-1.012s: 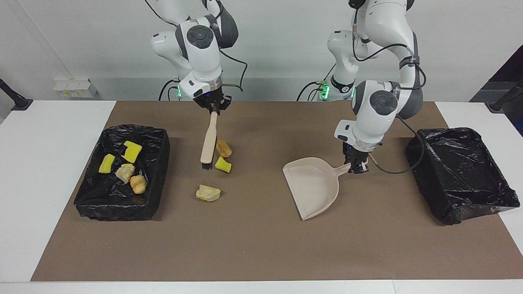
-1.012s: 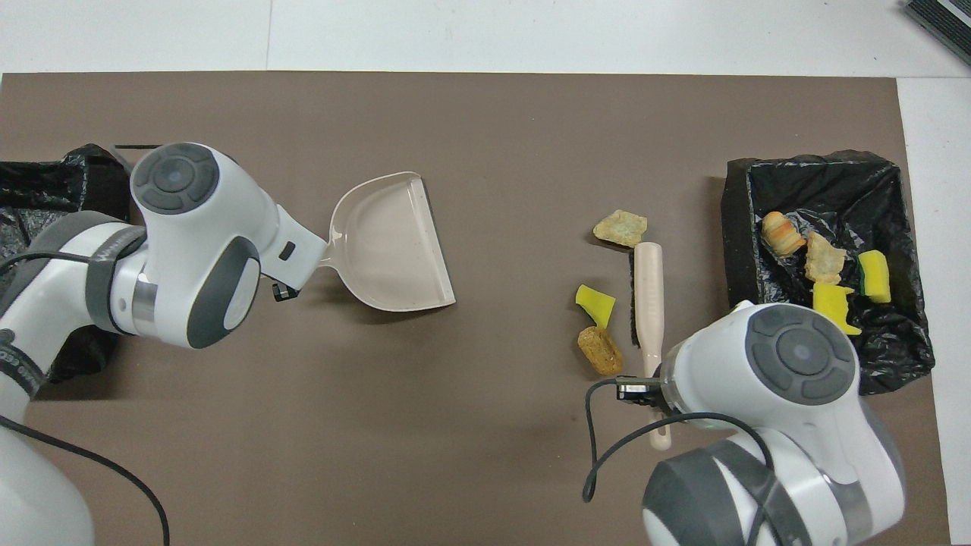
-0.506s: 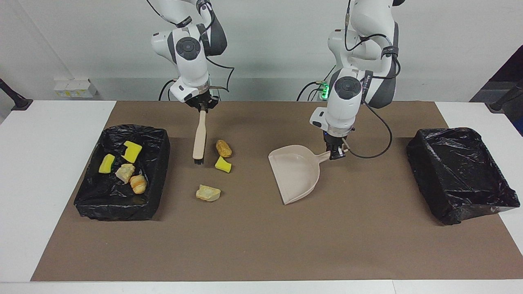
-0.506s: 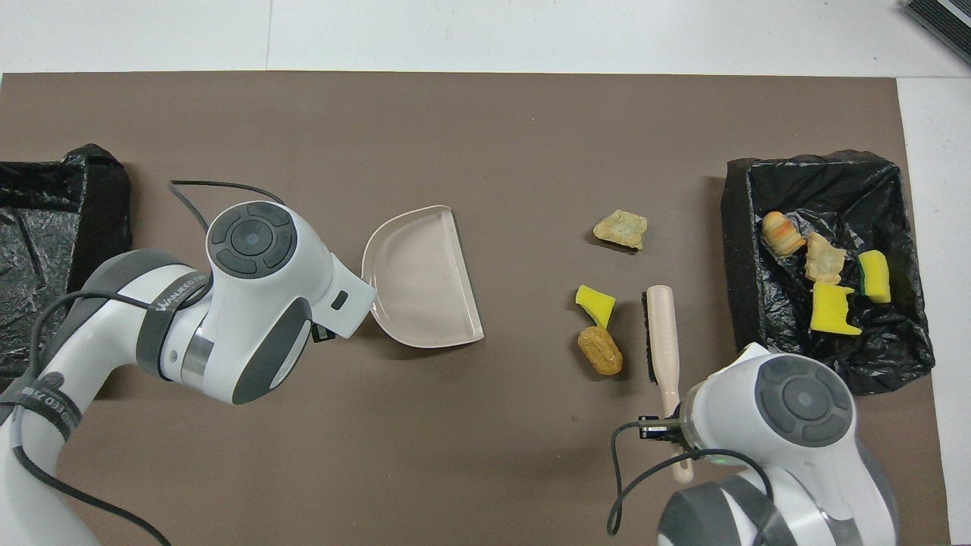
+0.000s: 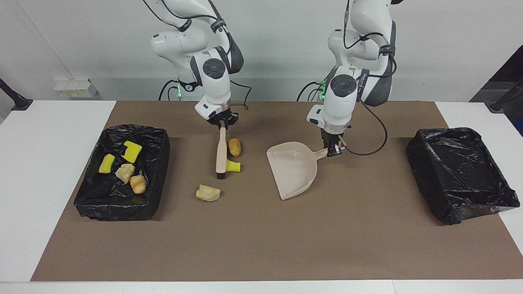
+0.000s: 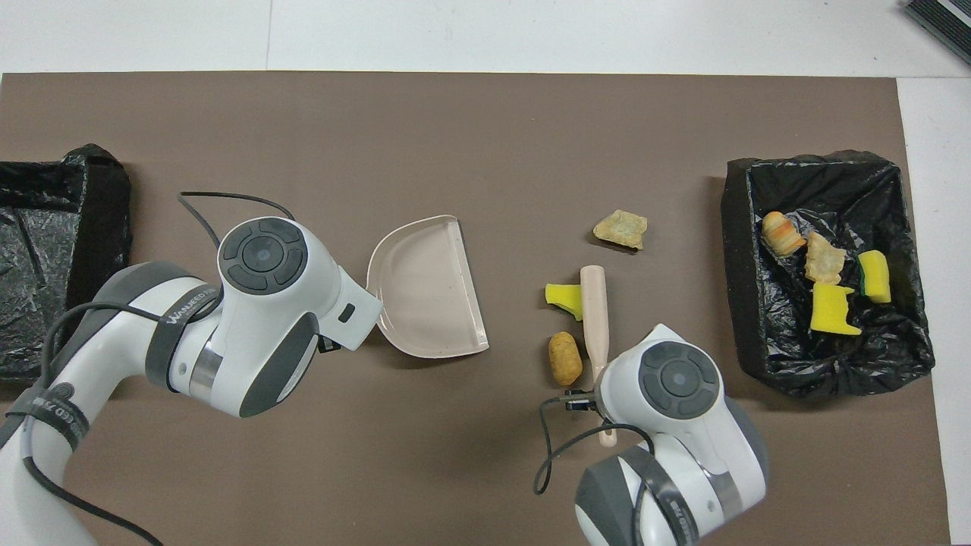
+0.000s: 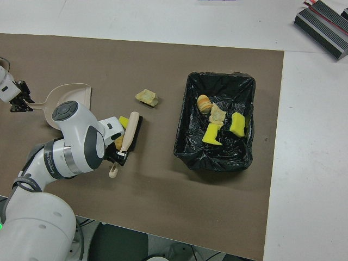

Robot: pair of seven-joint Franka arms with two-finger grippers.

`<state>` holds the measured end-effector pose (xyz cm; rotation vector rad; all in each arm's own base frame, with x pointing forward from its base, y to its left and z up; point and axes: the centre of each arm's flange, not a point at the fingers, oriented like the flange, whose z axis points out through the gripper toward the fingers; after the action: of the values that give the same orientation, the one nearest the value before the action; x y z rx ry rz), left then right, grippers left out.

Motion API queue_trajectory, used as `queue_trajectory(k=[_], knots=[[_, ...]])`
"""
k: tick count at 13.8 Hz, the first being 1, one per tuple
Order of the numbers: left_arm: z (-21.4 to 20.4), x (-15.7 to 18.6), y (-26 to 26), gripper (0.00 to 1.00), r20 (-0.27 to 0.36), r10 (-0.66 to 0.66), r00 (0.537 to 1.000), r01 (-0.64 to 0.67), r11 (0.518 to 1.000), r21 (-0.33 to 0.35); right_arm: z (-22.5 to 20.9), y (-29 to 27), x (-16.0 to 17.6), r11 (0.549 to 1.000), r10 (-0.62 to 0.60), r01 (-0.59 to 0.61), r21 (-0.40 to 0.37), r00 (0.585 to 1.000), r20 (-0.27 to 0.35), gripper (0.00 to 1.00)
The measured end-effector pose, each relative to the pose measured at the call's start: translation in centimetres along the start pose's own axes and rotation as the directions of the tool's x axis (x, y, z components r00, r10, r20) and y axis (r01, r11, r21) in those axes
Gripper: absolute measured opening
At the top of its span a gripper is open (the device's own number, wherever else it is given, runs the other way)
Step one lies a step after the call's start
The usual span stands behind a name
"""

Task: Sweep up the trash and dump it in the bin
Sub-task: 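Sweep the crumbs and sponge into the dustpan with the right gripper's brush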

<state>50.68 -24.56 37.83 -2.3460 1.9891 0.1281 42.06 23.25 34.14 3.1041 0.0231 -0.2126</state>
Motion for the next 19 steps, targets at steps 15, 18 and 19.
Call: queue_trajectory(k=[15, 18, 19], knots=[[0.9, 1.3, 1.1, 0.32, -0.018, 0.102, 0.995, -0.102, 0.994, 0.030, -4.5, -18.7, -4.2, 0.983, 0.101, -0.104, 0.150, 0.995, 0.026, 0.27], [1.0, 0.0, 0.2, 0.32, -0.013, 0.149, 0.989, -0.148, 0.989, 0.025, -5.6, -18.0, -6.0, 0.958, 0.218, -0.230, 0.172, 0.972, 0.084, 0.27], [1.0, -0.4, 0.0, 0.32, -0.011, 0.159, 0.987, -0.159, 0.987, 0.022, -5.6, -17.9, -6.5, 0.952, 0.242, -0.255, 0.168, 0.966, 0.094, 0.27]])
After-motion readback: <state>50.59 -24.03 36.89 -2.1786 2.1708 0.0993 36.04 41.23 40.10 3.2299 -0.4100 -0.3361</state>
